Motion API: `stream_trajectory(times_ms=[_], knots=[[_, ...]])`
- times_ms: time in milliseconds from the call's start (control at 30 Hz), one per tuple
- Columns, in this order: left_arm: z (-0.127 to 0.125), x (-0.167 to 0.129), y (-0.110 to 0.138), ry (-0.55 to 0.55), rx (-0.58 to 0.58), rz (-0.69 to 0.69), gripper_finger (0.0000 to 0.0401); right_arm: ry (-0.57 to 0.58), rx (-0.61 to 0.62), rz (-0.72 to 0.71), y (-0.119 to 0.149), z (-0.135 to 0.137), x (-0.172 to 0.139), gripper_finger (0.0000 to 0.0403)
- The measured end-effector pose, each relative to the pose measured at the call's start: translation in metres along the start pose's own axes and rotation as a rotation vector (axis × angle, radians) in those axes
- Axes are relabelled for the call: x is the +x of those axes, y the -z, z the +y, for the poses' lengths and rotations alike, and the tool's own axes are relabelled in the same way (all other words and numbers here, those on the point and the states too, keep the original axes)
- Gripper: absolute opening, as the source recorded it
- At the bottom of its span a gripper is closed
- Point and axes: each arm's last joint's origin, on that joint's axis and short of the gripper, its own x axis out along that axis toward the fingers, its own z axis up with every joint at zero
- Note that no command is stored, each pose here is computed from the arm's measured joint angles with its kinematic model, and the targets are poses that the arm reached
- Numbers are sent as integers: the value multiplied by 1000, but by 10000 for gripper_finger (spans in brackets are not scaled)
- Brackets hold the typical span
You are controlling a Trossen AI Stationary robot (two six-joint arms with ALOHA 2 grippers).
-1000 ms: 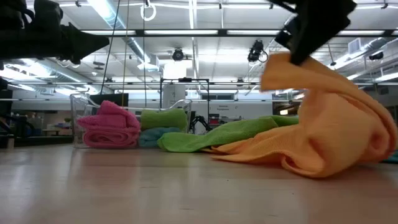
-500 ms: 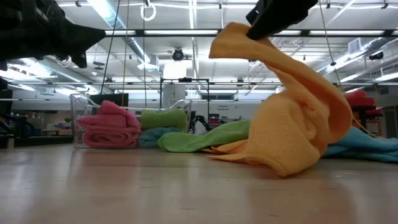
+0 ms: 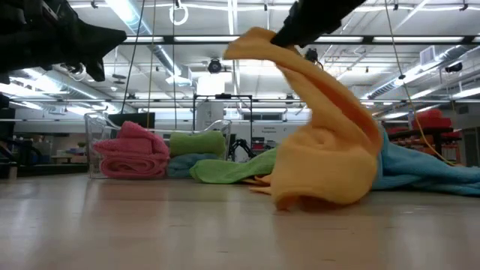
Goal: Fold microfiber towels
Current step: Fold the bottom yellow microfiber towel
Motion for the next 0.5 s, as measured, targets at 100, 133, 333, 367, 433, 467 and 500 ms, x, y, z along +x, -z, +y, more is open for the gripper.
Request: stream_trajectory(times_ms=[100,133,333,367,433,467,500], knots=[[0,0,-1,2,-32,-6,13,24,-5,-56,-6,-7,0,14],[0,0,-1,2,-32,-6,13,30,-13,-68,-10,-9,-1,14],[0,0,-1,2,-31,-6,28,64,-49,-104,-44,-20,-21,14],[0,0,-1,1,-31,-5,30,71,-53,-106,-49,-22,-24,14],[0,0,-1,1,-31,-5,33,88,-63,-129,-59,-26,-31,14],[0,0,-1,1,-31,-6,34,92,-64,-139,-64,-27,-34,14],[0,0,-1,1,-32,-6,34,95,-64,-151,-68,-28,-37,14]])
